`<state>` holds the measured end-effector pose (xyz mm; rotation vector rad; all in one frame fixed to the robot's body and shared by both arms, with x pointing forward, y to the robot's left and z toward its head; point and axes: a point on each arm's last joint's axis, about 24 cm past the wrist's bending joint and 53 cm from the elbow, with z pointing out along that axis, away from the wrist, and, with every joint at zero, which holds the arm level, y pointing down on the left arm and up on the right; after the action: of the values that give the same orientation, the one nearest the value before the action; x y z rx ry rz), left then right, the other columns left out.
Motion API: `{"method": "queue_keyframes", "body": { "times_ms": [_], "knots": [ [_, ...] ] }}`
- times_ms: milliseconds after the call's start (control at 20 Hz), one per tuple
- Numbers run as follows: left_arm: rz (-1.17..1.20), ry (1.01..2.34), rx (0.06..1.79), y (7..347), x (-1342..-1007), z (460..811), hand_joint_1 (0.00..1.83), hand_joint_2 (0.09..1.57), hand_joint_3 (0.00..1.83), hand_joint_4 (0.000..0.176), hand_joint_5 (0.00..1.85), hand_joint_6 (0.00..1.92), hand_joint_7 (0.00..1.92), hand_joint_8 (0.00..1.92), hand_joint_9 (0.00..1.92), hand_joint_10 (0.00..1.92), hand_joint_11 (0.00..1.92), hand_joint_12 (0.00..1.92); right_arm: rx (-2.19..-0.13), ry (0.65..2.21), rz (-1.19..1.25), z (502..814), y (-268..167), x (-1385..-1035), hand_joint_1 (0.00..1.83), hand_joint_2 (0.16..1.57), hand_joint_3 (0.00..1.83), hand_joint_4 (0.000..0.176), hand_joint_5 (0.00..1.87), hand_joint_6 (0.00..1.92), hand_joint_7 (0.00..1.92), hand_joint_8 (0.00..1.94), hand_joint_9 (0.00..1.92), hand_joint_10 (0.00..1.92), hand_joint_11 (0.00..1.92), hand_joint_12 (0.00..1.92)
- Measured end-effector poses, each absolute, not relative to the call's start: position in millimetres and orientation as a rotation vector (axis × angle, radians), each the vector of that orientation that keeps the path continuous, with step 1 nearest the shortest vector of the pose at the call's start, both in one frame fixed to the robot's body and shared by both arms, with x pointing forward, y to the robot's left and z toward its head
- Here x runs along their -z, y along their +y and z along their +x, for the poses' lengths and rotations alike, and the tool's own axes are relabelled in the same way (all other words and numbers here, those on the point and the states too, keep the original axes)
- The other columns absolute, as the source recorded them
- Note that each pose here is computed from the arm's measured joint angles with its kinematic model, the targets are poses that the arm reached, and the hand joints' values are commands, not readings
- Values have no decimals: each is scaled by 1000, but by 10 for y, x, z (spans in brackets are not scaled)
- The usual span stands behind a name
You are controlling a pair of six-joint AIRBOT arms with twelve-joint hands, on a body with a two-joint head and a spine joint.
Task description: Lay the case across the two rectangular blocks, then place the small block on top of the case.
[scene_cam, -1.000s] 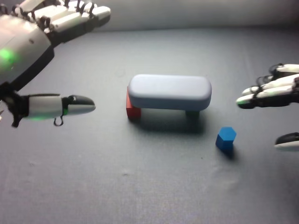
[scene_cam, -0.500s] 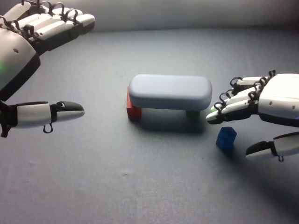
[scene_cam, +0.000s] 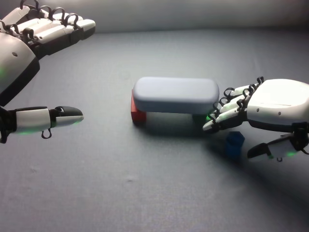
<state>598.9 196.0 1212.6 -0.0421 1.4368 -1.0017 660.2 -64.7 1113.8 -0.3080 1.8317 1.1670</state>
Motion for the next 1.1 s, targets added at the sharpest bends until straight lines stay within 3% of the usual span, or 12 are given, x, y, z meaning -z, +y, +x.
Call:
{"method": "queue_keyframes", "body": {
  "times_ms": [300,400,450,650,750,900,1100],
  "knots": [
    [-50,1444,1011,1943,-12099,5996,1057,893,0,0,377,1,358,3,323,10,0,963,-1146,1840,-301,6667,-632,-11118,1232,1024,0,0,625,6,517,7,544,0,240,738],
    [-51,1442,1012,1943,-12105,5997,1018,892,0,0,363,2,359,4,346,14,0,1104,-1147,1842,-309,6662,-609,-11101,1225,1033,3,0,636,7,535,10,543,0,224,730],
    [-51,1444,1011,1943,-12099,5998,1041,894,0,0,373,3,364,3,344,9,0,1038,-1145,1842,-308,6667,-611,-11099,1229,1025,0,0,665,5,576,7,580,7,248,724],
    [-51,1444,1011,1943,-12099,5998,1030,899,1,0,362,0,366,2,350,9,0,1069,-1142,1844,-306,6676,-619,-11095,1210,1024,0,0,714,8,654,16,663,23,318,713],
    [-51,1445,1012,1939,-12090,6002,1039,893,0,0,376,3,386,6,358,10,0,1018,-1143,1844,-306,6674,-614,-11095,1228,1012,0,0,778,2,760,6,764,20,379,795],
    [-52,1444,1012,1941,-12094,6005,1045,902,1,0,359,0,376,1,345,2,0,942,-1150,1846,-306,6665,-592,-11088,1250,1010,0,0,859,5,889,16,908,54,424,1076],
    [-54,1446,1014,1943,-12088,6011,1072,899,0,0,370,3,377,0,341,3,0,889,-1158,1840,-308,6659,-572,-11105,1280,1017,1,0,872,6,915,21,952,71,478,1113]
  ]
}}
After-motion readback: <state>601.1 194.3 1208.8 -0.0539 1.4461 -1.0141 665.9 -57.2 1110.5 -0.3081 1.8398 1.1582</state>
